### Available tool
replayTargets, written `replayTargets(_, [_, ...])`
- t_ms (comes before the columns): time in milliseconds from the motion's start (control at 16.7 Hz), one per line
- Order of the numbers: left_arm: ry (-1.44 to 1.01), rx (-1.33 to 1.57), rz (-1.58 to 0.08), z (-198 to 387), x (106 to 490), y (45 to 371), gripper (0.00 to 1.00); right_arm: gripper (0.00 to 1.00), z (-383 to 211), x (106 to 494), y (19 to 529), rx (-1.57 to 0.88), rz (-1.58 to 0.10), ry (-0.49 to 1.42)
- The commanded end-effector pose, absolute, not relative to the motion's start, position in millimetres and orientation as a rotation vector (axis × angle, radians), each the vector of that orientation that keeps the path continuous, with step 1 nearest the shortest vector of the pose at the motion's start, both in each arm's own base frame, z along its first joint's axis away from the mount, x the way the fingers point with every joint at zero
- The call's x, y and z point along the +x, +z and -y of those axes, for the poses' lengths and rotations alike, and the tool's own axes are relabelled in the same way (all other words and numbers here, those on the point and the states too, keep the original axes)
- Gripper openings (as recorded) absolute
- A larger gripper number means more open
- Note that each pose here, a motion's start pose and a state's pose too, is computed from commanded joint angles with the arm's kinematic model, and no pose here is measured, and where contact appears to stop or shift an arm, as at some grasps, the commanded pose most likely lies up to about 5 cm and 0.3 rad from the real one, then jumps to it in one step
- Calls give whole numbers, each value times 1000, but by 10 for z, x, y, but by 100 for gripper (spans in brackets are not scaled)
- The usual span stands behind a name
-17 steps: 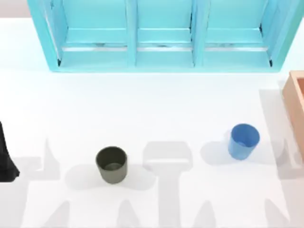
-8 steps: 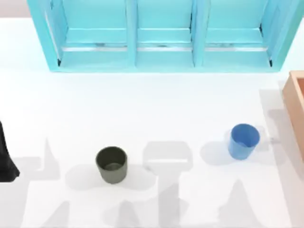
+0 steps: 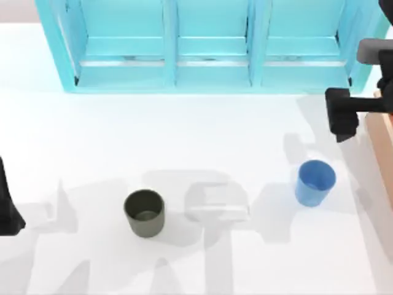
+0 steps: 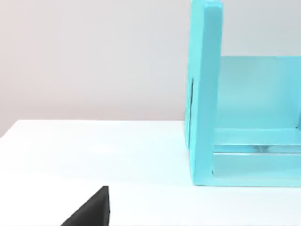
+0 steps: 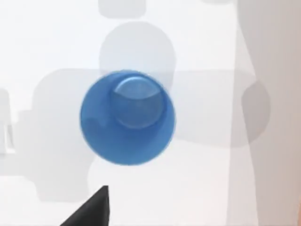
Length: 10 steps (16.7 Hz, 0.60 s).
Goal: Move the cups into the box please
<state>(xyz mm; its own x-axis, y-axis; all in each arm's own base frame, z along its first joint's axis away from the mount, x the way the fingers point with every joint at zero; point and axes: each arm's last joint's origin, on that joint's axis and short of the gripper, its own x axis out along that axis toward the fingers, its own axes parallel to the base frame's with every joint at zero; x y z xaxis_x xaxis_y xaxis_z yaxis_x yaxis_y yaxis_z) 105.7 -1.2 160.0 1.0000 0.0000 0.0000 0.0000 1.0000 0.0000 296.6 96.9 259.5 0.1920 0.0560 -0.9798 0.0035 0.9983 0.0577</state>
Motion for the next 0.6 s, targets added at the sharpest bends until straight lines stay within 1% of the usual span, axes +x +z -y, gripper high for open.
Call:
replayTargets(240, [0,0,0,12,1057,1600,100,100,-1215,3260,2407,16,-1538,1])
replayTargets(360, [0,0,0,12,1057,1600,100,100,-1265,3309,2364,9,-1568,-7])
replayTargets(600, [0,0,0,12,1057,1600,100,100,-1269,3313,2360,8,-1571,-7])
